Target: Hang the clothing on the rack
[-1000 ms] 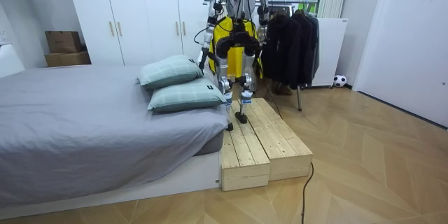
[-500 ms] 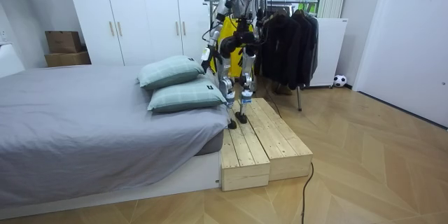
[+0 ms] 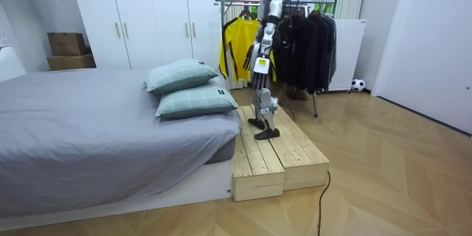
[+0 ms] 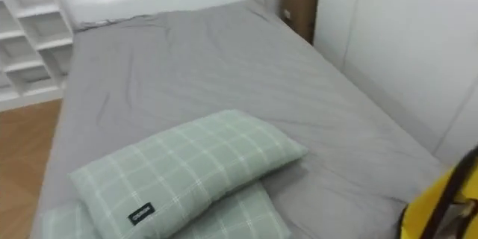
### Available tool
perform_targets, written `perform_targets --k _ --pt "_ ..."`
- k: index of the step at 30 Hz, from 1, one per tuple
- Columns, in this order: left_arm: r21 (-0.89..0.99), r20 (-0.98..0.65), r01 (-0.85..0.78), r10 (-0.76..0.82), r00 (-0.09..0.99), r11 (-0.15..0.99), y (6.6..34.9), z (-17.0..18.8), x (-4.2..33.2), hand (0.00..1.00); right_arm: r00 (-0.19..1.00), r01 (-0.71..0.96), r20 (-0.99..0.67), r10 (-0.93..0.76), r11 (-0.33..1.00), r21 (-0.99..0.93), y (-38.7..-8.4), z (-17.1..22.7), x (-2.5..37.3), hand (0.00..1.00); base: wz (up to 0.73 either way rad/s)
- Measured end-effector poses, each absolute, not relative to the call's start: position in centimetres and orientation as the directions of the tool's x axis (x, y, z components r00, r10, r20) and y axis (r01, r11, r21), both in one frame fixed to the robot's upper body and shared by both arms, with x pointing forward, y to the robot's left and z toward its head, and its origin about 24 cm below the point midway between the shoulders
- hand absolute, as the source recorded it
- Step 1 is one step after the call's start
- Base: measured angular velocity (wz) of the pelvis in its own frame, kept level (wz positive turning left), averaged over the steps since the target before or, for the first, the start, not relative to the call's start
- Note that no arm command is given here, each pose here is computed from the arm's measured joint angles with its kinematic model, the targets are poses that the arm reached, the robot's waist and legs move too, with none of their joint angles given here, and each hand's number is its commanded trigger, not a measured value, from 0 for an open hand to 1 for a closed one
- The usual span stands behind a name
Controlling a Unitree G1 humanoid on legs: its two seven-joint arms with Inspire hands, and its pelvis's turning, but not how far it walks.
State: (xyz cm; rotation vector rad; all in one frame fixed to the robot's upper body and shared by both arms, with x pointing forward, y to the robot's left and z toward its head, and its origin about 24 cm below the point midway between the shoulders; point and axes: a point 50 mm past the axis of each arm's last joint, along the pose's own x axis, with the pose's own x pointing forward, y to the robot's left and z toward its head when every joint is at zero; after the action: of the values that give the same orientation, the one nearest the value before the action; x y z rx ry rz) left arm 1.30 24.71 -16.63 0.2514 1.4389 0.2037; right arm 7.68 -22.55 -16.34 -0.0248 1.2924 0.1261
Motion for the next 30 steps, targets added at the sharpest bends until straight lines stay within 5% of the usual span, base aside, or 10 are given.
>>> perform_targets --k 15,30 --pt "0.319 -0.947 -0.111 0.321 -0.005 0.941 25.4 -16.5 -2.3 0.00 0.254 0.011 -0.967 0.037 0.999 0.041 -22.4 -16.7 6.2 0.00 0.56" --pt "0.323 -0.938 -0.021 0.323 0.122 0.946 25.2 -16.6 1.8 0.00 0.267 0.017 -0.964 0.010 1.000 0.016 -22.2 -16.8 6.0 0.00 0.27"
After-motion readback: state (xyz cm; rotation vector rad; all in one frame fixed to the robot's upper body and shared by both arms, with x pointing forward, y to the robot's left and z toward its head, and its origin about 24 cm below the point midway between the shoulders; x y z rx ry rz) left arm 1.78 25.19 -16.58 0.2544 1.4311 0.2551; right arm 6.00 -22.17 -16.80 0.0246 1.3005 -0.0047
